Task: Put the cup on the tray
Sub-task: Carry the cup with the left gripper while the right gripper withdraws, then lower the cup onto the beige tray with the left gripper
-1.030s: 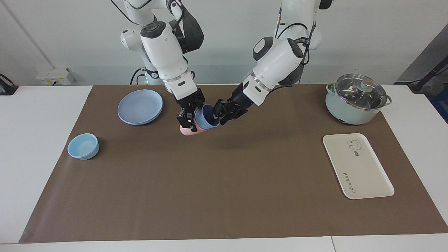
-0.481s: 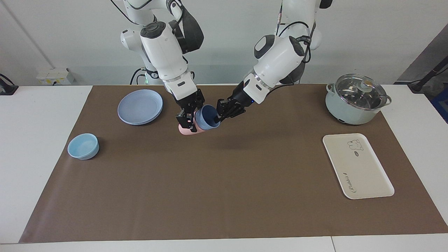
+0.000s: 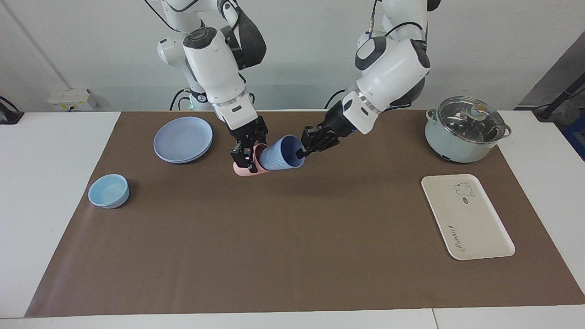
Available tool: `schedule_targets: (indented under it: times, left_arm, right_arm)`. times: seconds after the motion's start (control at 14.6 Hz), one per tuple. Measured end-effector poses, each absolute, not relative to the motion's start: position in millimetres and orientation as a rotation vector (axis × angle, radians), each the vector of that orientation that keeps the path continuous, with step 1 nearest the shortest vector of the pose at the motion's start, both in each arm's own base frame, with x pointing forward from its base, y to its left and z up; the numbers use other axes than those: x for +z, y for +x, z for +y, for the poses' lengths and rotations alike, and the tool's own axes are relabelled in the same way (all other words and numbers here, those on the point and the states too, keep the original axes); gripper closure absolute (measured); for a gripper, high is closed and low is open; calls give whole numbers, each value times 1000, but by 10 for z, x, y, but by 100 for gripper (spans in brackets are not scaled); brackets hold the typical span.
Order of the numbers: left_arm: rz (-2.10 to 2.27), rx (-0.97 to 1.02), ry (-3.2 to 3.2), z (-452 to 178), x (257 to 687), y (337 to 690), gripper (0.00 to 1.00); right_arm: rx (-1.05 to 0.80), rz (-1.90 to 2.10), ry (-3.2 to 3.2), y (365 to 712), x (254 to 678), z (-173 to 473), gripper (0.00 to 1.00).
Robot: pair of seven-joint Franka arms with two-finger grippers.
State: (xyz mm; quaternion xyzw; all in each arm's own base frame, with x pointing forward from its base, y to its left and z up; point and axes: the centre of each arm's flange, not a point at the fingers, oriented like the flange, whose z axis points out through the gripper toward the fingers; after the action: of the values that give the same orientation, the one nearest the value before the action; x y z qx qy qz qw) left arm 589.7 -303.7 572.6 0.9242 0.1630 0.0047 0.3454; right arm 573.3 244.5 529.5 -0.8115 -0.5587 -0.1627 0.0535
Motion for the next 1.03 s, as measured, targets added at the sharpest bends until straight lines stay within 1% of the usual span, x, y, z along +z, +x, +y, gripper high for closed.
schedule_targets:
  times: [0.21, 0.41, 0.55, 0.69, 0.82, 0.96, 1.03]
  left_arm:
    - [388, 129, 2553, -2419, 5673, 6231, 94]
    - [282, 239, 2703, -1754, 5556, 6451, 94]
    - [184, 296, 2762, -1096, 5467, 6588, 94]
    - [54, 348, 2809, -292, 5323, 6651, 94]
    - [-49, 433, 2849, 469, 5158, 6625, 94]
    - [-101, 533, 2890, 1035, 4976, 6519, 94]
    - [-123, 585, 2912, 1218, 4865, 6454, 94]
  right_arm:
    - [-540, -1640, -2504, 5772, 5467, 2198, 16]
    - [-625, -1458, -2509, 5922, 5613, 1579, 16]
    - [-691, -1347, -2485, 6034, 5623, 1075, 16]
    - [-771, -1250, -2445, 6107, 5585, 559, 16]
    - [-863, -1174, -2386, 6160, 5413, 89, 16]
    - [-973, -1088, -2304, 6252, 5055, -311, 16]
    - [-1015, -1042, -2268, 6297, 4834, -448, 16]
